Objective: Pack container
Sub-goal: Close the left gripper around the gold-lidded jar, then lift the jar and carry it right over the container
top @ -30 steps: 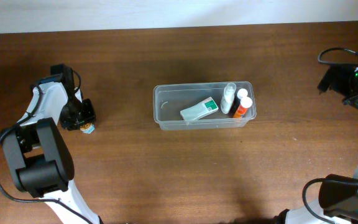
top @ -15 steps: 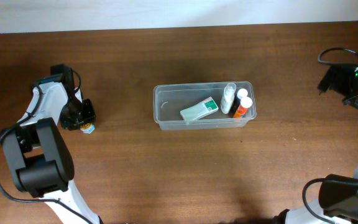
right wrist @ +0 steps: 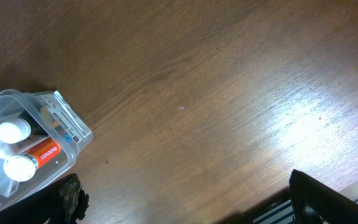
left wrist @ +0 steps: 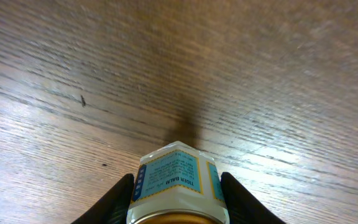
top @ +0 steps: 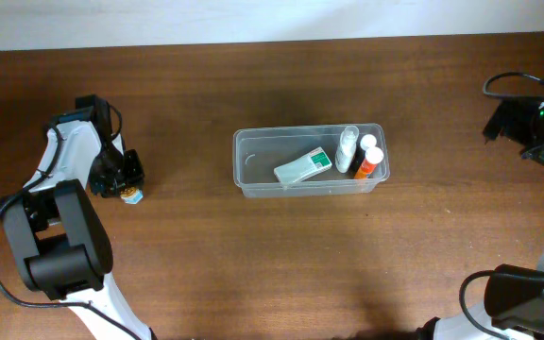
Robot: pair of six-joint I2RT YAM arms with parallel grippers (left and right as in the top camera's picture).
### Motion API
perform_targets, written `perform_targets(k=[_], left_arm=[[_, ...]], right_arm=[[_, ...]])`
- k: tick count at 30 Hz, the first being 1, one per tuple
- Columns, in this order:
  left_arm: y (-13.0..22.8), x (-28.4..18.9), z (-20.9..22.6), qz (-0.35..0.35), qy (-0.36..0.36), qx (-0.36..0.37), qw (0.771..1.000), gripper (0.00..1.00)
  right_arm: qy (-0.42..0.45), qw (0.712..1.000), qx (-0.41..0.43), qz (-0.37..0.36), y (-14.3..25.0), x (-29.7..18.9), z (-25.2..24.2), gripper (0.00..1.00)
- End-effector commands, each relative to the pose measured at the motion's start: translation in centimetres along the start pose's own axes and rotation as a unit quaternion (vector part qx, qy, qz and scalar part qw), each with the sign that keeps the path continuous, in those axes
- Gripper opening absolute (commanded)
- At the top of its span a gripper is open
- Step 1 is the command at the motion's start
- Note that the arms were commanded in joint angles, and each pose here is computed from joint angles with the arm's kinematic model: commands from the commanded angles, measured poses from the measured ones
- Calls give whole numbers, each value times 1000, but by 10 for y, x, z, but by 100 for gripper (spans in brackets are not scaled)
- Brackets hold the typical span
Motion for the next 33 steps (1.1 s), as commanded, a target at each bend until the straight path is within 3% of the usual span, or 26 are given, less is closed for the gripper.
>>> perform_targets(k=[1,9,21,33], left_arm=[[-4,-19,0,-26,6,0,1000,32],[-5,-27,0,-30,8,0,1000,32],[-14,-86,-11,-57,43,9,997,32],[-6,-123,-79,-72,57,95,991,32]], right_arm=[[-4,1000,6,-11,3,-8,-3,98],[-4,1000,6,-11,3,-8,-3,98],[-4,1000,6,-11,3,-8,-3,98],[-4,1000,6,-11,3,-8,-3,99]])
Point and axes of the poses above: each gripper's point midway between its finger pads, its own x axis out along the fingers, its own z axis along the line the jaws close on, y = z × x, the point moved 10 cm from there along -x, back along the fingers, and after that the axes turned 8 degrees about x, right-handed, at the moved point
